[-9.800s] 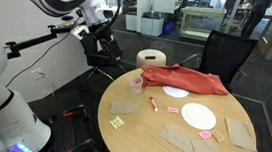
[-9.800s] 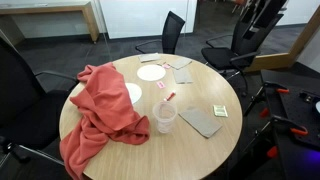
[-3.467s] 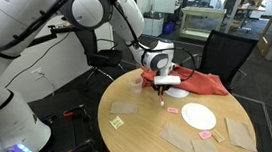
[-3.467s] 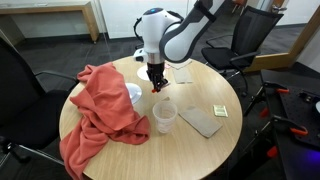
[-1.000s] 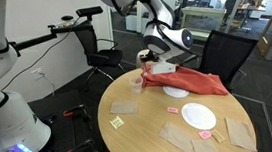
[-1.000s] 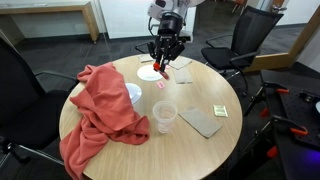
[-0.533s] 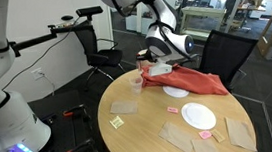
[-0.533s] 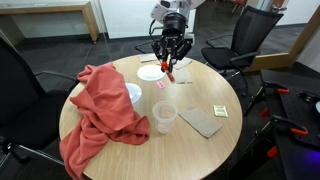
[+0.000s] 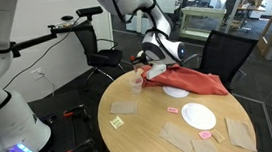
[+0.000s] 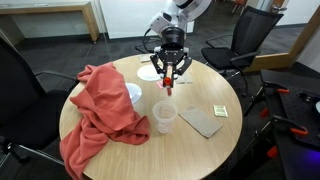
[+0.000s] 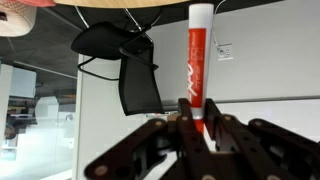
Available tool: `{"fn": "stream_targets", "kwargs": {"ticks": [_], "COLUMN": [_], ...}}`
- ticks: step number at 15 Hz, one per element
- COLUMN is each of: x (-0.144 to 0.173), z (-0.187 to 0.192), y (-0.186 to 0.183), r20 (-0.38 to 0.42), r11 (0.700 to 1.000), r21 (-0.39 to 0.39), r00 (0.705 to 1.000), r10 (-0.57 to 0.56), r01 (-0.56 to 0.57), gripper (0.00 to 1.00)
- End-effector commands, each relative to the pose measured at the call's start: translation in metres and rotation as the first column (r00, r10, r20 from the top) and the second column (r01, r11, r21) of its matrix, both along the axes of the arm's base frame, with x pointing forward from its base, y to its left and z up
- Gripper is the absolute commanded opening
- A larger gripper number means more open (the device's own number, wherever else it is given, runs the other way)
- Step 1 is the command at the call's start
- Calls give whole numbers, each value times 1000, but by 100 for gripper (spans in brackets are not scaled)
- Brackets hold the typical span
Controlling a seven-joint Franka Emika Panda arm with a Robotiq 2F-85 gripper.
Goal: Pick up the pen from table and put it in the plastic colourless cup.
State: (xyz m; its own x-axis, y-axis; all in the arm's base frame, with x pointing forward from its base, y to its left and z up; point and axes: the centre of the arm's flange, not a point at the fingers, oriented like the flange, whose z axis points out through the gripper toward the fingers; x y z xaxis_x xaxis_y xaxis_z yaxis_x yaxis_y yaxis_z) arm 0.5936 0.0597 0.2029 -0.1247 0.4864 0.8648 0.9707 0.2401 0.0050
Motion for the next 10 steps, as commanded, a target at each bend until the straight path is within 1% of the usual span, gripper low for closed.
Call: {"fn": "stream_targets", "kwargs": {"ticks": [1, 5, 10], "x": [7, 12, 19], "z": [-15, -31, -46], "y": [7, 6, 1], "r20": [20, 3, -30], "r11": [995, 990, 987], "r21": [79, 122, 147], "r00": [998, 998, 998], "r10": [57, 68, 61], "r01": [-58, -68, -56], "gripper": [5, 5, 5]}}
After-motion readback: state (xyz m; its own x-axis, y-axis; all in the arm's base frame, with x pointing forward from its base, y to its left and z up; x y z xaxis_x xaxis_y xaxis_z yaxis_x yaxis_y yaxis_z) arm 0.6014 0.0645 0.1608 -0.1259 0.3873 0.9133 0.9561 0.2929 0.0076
